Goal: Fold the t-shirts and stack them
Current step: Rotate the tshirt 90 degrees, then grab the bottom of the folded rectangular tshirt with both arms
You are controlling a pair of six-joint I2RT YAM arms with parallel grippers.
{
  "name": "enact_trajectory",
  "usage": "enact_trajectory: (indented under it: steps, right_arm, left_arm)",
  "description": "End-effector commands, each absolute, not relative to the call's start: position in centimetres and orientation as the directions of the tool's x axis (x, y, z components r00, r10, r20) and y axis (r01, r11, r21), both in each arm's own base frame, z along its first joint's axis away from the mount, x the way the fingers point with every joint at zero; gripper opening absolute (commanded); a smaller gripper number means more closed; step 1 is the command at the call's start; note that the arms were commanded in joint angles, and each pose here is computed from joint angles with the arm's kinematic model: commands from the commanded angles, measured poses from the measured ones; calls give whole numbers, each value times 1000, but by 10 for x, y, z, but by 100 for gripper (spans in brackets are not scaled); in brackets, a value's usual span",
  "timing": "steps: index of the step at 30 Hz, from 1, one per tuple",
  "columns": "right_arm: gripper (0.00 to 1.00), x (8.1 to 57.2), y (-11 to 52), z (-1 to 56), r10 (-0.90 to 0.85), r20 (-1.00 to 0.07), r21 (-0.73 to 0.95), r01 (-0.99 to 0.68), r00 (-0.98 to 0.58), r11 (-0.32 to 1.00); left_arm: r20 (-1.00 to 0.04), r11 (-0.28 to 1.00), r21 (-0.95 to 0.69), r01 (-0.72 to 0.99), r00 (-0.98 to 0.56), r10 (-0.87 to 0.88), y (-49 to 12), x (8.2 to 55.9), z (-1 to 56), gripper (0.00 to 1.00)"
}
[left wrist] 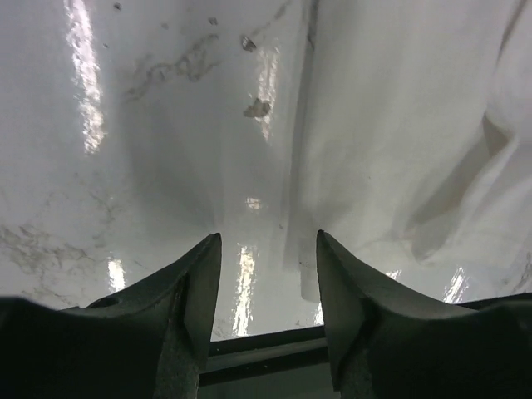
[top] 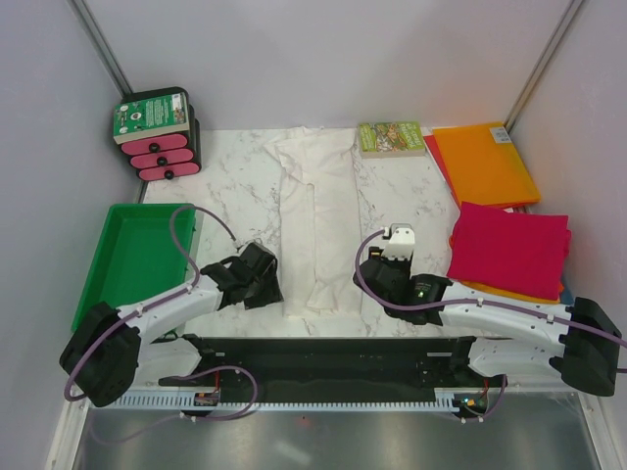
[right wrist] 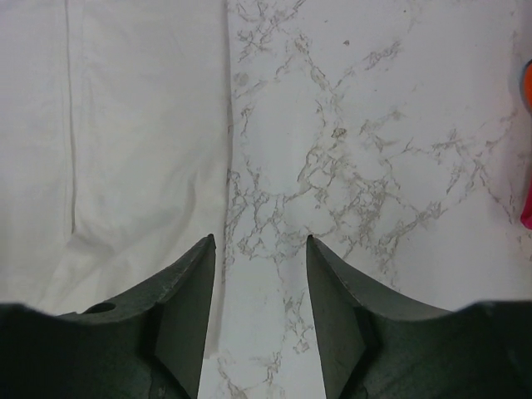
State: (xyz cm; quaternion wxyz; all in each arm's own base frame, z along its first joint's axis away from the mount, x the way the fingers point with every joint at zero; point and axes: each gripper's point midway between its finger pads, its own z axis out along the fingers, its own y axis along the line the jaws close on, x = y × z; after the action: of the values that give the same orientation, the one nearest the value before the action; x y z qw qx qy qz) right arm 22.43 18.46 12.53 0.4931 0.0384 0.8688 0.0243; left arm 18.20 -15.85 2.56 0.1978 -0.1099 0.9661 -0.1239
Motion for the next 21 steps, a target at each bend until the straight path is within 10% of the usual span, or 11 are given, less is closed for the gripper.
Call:
enact_trajectory:
  steps: [1,21]
  right_arm:
    - [56,220,188,119,130,-835,121,53,-535,991]
    - [57,208,191,98,130,-812,122,52,-569,991]
  left_arm:
    - [-396,933,-330,-141,-877,-273,-174,179,34,57]
    - [-334,949,-300,-93,-922,-196,-188,156,10,52]
